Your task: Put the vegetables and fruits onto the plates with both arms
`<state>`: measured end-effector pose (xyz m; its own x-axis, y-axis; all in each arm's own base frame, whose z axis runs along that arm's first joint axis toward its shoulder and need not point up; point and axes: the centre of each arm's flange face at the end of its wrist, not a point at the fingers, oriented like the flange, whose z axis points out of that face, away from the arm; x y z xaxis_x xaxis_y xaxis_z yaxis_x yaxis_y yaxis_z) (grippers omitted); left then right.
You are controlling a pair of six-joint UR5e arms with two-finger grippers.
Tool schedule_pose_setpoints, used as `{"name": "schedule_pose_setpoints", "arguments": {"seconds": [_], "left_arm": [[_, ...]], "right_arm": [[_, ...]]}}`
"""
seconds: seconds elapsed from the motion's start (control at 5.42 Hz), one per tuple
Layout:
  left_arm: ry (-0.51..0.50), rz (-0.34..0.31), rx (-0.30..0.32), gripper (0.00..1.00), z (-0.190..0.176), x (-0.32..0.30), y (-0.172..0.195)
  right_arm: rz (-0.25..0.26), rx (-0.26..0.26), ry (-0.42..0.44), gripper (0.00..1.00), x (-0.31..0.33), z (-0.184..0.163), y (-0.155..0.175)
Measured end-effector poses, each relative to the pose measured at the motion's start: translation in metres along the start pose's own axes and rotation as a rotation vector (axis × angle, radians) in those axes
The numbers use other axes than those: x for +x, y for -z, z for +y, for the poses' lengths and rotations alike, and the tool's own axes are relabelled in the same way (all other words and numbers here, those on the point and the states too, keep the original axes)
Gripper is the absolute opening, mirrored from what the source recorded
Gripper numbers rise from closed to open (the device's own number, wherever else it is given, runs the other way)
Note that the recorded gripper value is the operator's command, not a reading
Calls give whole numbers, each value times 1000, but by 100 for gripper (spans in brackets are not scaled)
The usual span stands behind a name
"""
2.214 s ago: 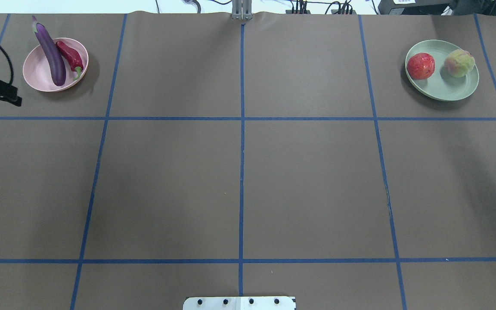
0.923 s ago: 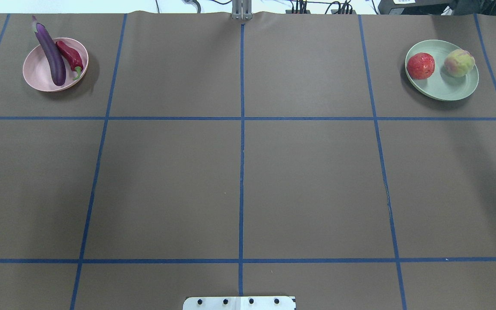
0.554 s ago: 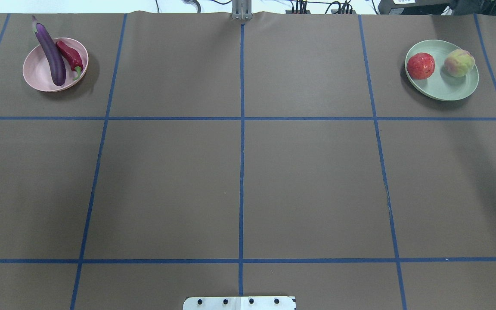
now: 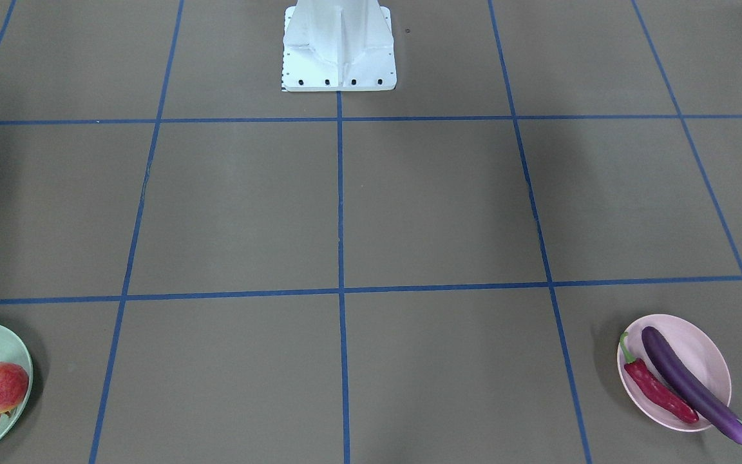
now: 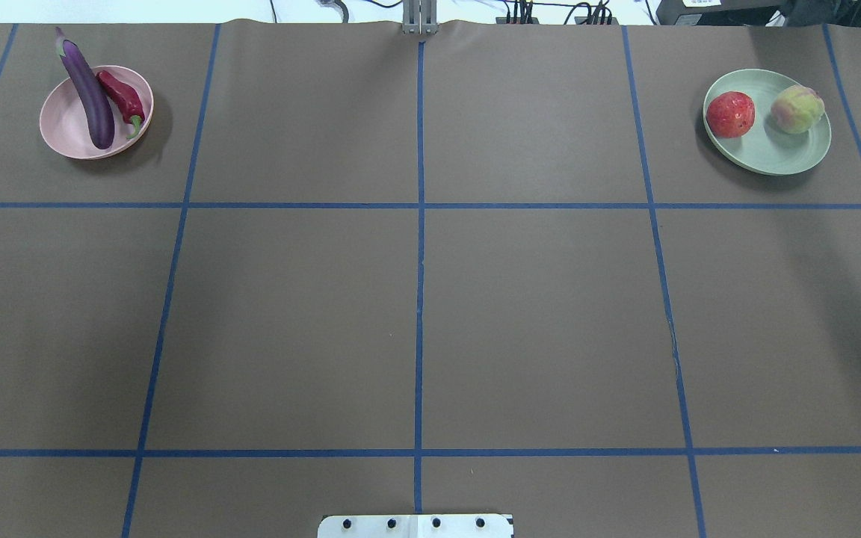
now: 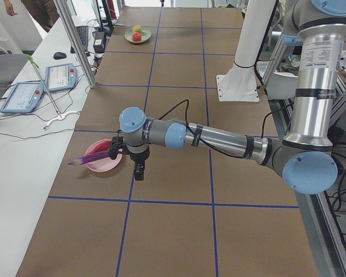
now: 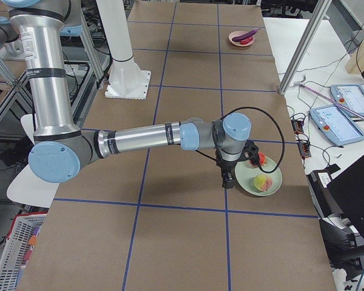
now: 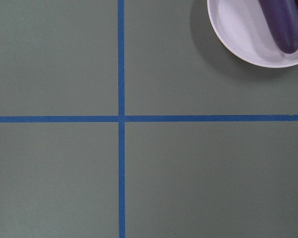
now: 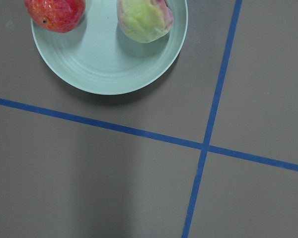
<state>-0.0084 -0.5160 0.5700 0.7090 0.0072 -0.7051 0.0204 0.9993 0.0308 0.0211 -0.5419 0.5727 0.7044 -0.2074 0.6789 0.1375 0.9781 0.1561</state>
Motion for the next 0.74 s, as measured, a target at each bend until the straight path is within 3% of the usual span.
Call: {"name": "schedule_pose_setpoints", "arguments": {"seconds": [0.74], "left_arm": [[-43,-8,-9,100,-6,-21,-5]], "right_arm": [[1,-9,0,100,-1,1,-5]]}}
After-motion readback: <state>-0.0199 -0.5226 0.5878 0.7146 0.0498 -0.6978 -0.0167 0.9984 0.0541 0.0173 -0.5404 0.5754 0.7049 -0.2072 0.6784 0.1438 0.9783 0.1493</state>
